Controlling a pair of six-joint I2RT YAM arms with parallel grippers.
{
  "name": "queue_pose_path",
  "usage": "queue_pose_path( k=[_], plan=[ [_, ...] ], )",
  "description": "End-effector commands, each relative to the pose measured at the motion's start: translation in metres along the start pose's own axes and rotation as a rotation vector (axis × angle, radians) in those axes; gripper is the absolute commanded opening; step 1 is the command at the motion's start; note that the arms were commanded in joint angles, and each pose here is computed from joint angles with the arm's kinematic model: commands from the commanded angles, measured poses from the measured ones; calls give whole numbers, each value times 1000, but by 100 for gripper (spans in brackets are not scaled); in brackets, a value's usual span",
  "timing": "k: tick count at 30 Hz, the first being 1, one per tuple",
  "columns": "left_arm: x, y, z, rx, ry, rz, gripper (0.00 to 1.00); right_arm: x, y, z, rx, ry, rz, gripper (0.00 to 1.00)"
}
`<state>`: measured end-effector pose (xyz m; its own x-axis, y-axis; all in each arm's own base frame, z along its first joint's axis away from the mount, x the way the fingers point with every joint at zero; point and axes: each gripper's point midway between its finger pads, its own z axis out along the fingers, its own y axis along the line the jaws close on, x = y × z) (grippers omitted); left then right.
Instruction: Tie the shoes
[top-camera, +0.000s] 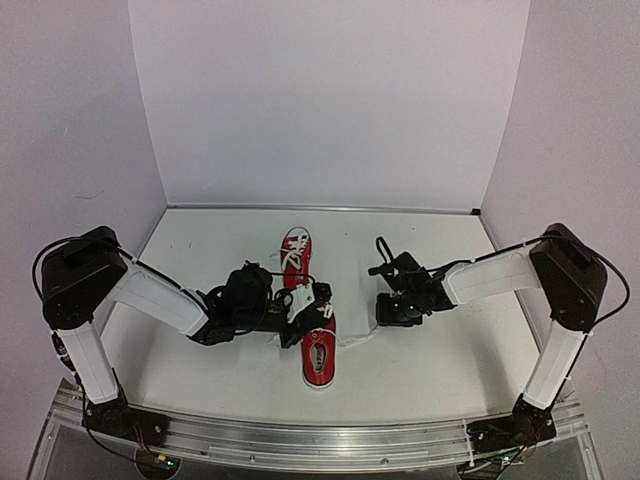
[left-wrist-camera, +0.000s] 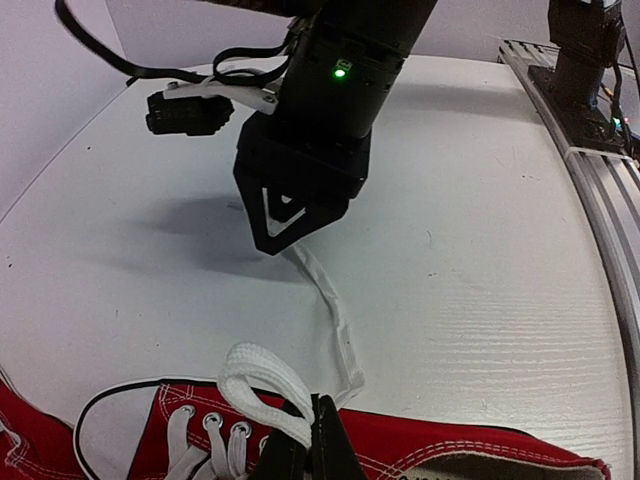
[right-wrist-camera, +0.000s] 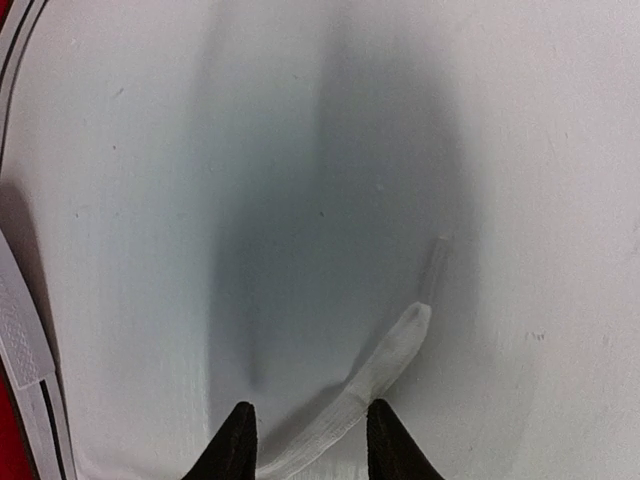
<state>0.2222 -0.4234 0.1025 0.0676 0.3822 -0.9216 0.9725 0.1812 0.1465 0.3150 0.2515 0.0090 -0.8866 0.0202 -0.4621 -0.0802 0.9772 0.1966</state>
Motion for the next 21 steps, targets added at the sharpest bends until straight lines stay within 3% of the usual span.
queue_pose_path(
  k=[1,4,9,16,21],
  plan=[
    [-21,-1,4,20,-54,43,0,17,-12,19,75,86,-76,25],
    [-19,-2,3,22,-50,50,0,20,-12,20,73,99,-89,0],
    [-18,-3,0,18,-59,65,0,-11,18,-1,-38,21,-105,0],
    [-16,-5,-3,5,-90,112,0,-97,84,-82,-257,-216,-183,0],
    [-15,-5,-2,9,-79,155,0,-121,114,-108,-363,-258,-224,0]
  ],
)
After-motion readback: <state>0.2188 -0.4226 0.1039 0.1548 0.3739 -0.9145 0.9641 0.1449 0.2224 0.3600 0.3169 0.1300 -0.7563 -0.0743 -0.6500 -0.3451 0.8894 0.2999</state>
